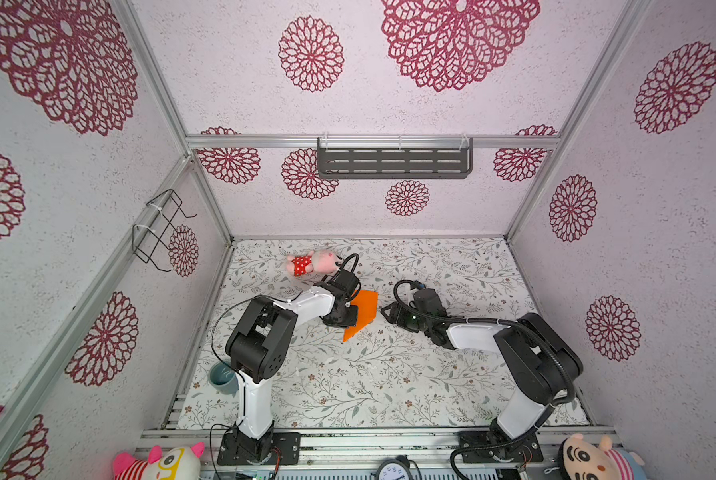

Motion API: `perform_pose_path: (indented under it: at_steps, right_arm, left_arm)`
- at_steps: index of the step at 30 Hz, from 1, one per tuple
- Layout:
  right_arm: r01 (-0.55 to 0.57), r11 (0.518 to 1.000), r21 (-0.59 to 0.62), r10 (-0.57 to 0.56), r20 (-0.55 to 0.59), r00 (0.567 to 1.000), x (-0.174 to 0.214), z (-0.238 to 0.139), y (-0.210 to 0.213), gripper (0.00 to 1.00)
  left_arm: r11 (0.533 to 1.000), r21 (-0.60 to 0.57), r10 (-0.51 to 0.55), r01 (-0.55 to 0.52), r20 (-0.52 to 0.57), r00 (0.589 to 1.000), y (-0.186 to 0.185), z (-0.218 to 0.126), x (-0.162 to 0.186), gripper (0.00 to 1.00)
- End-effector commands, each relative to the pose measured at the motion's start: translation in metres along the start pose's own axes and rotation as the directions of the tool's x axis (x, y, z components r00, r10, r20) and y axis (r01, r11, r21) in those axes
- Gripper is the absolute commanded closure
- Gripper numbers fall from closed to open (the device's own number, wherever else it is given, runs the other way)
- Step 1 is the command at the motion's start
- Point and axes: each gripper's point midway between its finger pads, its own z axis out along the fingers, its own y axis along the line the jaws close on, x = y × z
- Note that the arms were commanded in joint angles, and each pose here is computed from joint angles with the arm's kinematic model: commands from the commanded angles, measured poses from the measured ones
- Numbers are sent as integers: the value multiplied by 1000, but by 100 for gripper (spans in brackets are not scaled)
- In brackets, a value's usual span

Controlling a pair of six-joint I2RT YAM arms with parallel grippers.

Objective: Fold a paper plane with a square sheet of paper (pick it up from the middle)

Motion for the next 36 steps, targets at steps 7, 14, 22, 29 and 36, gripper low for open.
perform_pose_path:
  at_steps: [7, 14, 22, 29, 36]
  right_arm:
    - [-106, 988, -111, 98, -76, 992, -4, 37, 22, 48]
    - [-182, 970, -164, 163, -125, 979, 4, 53, 22, 54]
    - [-249, 948, -197, 217, -173, 961, 12, 65, 28, 66]
    - [-287, 946, -151, 270, -125, 955, 5, 61, 20, 92]
    - [-303, 944, -130, 309, 22, 951, -14, 28, 11, 98]
  left_arm:
    - [999, -46, 6, -11, -91, 996, 12, 19, 23, 93]
    - [999, -47, 8, -13, -90, 996, 12, 19, 23, 93]
    - [999, -39, 4, -7, -71, 997, 10, 15, 17, 93]
    - [1000, 1, 4, -4, -8, 1000, 0, -2, -1, 89]
    - [979, 205, -32, -8, 190, 981, -37, -61, -32, 69]
